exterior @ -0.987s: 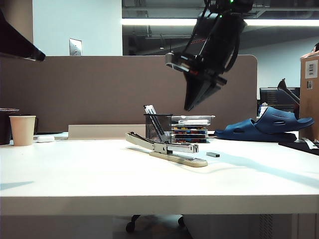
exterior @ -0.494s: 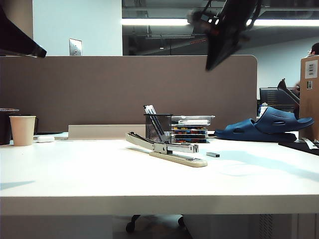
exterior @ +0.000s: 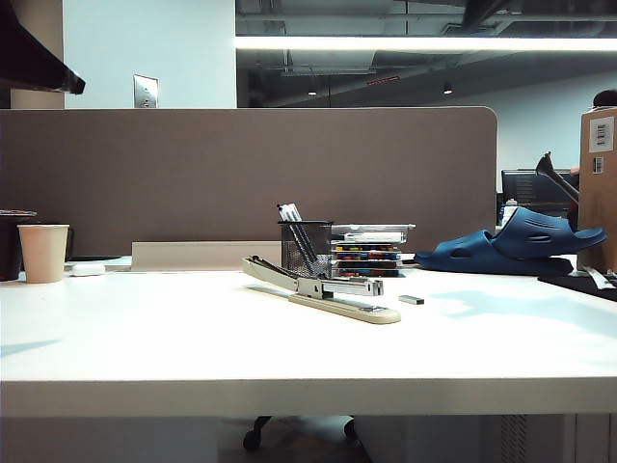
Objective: Pick up a set of staples and put them into the open stapler.
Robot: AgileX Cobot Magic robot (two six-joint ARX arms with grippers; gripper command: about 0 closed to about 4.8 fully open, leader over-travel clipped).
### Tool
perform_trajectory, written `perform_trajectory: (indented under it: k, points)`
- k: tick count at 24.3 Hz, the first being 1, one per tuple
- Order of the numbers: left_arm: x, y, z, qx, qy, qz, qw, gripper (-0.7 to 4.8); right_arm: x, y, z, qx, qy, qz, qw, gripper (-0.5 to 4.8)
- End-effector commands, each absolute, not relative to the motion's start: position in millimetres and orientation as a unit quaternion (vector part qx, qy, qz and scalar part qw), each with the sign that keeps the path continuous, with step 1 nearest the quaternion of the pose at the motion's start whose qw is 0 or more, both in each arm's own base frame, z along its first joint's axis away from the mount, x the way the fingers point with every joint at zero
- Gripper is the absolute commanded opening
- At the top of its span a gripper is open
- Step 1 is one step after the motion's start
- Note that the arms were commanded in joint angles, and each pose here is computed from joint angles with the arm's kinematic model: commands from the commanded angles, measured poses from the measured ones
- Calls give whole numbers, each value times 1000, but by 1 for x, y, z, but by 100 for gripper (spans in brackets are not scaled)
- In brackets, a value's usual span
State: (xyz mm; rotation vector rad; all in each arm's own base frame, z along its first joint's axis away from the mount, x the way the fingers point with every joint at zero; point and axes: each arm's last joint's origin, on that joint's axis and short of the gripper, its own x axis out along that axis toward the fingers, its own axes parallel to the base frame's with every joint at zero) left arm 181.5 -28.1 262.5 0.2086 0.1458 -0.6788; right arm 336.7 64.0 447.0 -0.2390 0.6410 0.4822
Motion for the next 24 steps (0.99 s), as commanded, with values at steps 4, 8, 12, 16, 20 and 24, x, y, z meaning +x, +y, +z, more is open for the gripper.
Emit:
perform_trajectory:
  k: [4,8,12,16,20,24]
  points:
    - [183,-22,271,115,48,-262,957,-5,310,41,476,-90,267,197,939,-9]
    - [182,-12,278,97,38,-214,971,-5,292,28,490,-77,247,175,950,-9]
    - [180,-4,283,67,27,-190,979,-5,278,24,494,-77,237,169,954,-9]
    - [178,-6,287,58,12,-193,979,-5,262,17,490,-75,235,159,956,-9]
    - [173,-12,290,60,1,-211,976,-5,239,15,481,-72,233,152,958,-9]
    - [167,-18,296,65,-20,-214,975,-5,220,9,477,-63,228,135,962,-9]
